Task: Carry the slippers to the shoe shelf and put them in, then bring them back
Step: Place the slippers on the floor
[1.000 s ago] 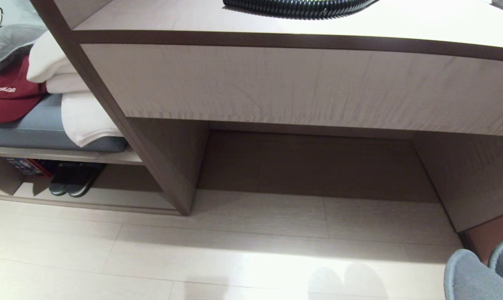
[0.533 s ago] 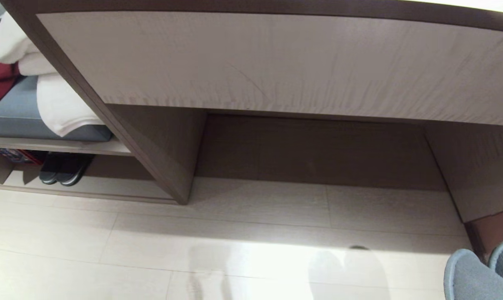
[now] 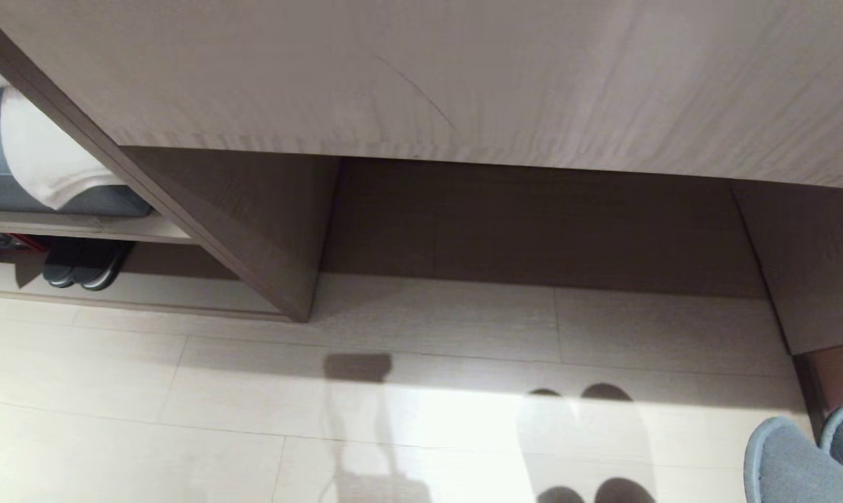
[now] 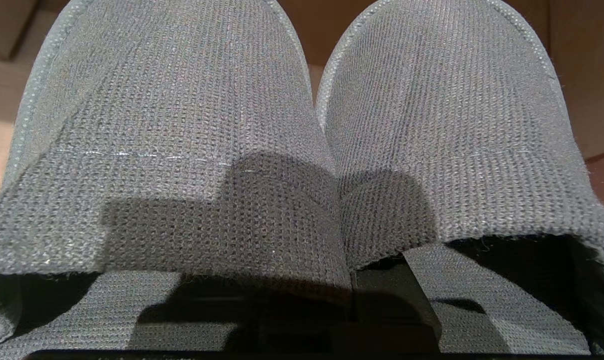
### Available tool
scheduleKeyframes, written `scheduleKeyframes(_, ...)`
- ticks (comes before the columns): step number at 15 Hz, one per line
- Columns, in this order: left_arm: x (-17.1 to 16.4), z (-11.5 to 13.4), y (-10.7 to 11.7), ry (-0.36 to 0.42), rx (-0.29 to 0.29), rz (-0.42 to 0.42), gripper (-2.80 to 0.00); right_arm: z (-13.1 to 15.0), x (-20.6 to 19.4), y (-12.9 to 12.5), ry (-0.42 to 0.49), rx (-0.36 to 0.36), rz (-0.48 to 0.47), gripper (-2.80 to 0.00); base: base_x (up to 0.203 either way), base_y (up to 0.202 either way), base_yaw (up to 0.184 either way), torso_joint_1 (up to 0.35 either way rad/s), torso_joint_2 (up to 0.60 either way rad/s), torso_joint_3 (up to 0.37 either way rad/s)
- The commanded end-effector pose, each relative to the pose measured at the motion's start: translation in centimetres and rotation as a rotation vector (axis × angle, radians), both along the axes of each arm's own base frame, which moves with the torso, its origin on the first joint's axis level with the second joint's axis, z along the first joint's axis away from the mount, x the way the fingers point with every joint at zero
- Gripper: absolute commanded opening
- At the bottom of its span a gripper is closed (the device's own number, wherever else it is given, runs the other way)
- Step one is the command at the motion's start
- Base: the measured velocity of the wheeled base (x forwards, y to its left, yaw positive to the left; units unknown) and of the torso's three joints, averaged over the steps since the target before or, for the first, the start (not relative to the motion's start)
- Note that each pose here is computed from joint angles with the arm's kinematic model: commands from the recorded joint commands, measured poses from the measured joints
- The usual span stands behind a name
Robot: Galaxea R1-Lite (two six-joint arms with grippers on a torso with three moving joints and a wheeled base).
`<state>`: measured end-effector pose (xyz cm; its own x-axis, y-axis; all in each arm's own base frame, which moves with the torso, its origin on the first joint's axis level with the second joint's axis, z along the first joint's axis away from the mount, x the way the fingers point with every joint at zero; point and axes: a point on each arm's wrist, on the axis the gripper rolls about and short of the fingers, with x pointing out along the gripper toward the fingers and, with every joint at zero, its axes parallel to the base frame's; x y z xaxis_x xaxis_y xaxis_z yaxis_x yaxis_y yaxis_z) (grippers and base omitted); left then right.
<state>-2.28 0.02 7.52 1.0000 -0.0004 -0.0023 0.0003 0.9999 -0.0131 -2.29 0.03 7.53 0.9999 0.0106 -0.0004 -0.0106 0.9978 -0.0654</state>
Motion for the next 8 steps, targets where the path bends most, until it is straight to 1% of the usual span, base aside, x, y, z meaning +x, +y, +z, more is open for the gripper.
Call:
scheduleKeyframes(1,0.03,0.0,0.0,0.002,-0.034,0.003,-2.8,0.02,0.0,-0.04,-0.003,0.054,-0.021,-2.8,0.0,0.0,0.0,0.009,0.0,-0.199)
scheduleKeyframes(2,0.03,-0.04,0.0,0.006,0.021,0.001,-2.8,0.02,0.01,-0.04,-0.002,0.057,-0.022,-2.8,0.0,0.0,0.0,0.003,0.0,-0.188)
scheduleKeyframes(3,0.02,-0.09,-0.01,0.008,0.051,-0.001,-2.8,0.01,0.0,-0.02,-0.001,-0.002,-0.014,-2.8,0.0,0.0,0.0,0.002,0.0,-0.201)
scheduleKeyframes(6,0.01,-0.05,0.0,0.002,0.007,0.001,-2.8,0.0,0.0,0.0,0.0,-0.001,-0.008,-2.8,0.0,0.0,0.0,0.0,0.0,-0.196)
scheduleKeyframes(8,0.01,-0.05,-0.01,0.002,0.007,0.0,-2.8,0.0,0.0,0.0,0.0,-0.002,-0.006,-2.8,0.0,0.0,0.0,0.003,0.0,-0.201)
